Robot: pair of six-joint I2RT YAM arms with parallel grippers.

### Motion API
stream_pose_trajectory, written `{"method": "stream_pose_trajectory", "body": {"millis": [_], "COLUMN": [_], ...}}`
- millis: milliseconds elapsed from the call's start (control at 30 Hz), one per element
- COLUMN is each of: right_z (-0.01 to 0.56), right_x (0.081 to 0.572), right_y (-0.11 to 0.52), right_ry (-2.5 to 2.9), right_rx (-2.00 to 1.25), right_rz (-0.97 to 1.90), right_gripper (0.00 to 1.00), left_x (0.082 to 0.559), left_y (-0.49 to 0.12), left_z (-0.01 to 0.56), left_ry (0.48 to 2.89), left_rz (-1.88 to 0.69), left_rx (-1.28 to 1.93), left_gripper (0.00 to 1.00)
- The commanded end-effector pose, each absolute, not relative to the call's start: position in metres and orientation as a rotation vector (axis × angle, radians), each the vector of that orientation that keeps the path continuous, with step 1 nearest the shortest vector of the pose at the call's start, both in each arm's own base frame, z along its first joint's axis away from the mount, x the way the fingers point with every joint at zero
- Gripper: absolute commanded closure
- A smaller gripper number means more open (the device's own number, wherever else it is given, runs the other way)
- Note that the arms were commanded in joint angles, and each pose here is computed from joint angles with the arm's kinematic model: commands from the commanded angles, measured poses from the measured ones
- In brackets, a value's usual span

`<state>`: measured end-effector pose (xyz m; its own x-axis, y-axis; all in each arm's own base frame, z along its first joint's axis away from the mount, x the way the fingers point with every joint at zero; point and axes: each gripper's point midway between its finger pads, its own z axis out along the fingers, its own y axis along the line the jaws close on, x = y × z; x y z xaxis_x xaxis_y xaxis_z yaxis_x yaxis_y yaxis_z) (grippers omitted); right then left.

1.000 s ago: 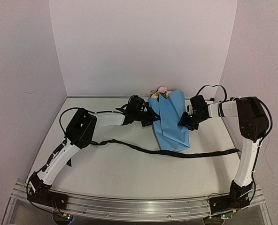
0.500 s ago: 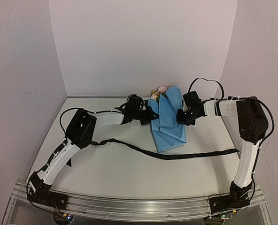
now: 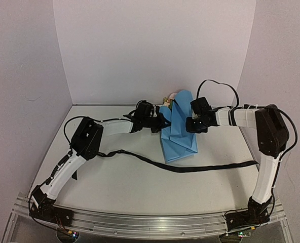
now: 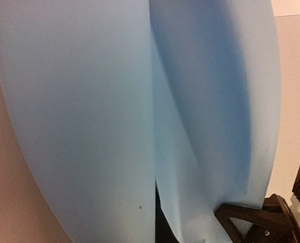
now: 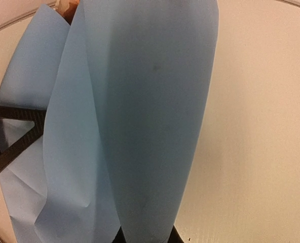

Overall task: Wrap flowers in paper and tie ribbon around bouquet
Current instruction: Pick up the folded bouquet from the corner of the board, then place the folded bouquet on the ribbon.

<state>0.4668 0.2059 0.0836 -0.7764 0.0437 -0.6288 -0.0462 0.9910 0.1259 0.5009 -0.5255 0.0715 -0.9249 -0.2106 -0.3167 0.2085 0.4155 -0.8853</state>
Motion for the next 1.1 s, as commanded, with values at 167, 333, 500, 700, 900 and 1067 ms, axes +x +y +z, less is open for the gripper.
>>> {"method": "stream_pose_trajectory", "body": {"millis": [167, 333, 500, 700, 900, 1067], "right_z": [0.156, 0.156, 0.156, 0.158, 0.161, 0.162], "right_x": [0.465, 0.457, 0.448, 0.436, 0.419, 0.400], "right_y": [0.235, 0.247, 0.260, 0.276, 0.294, 0.309], "right_ry": [2.285, 2.286, 2.294, 2.298, 2.300, 2.311], "right_rx": [-0.034, -0.052, -0.065, -0.077, -0.074, -0.042], "right_rz": [0.229, 0.239, 0.262, 0.292, 0.332, 0.375], "right_gripper": [0.92, 0.92, 0.92, 0.92, 0.92, 0.92], "left_x": [0.495, 0.488, 0.479, 0.465, 0.445, 0.424], "left_y": [-0.516, -0.508, -0.499, -0.486, -0.465, -0.445], "left_z": [0.134, 0.141, 0.147, 0.143, 0.140, 0.138], "left_ry": [2.210, 2.222, 2.243, 2.301, 2.352, 2.391], "left_rz": [-1.486, -1.456, -1.439, -1.388, -1.336, -1.297], "left_rx": [0.076, 0.081, 0.075, 0.069, 0.055, 0.047], "left_gripper": [0.95, 0.96, 0.96, 0.97, 0.97, 0.97]}}
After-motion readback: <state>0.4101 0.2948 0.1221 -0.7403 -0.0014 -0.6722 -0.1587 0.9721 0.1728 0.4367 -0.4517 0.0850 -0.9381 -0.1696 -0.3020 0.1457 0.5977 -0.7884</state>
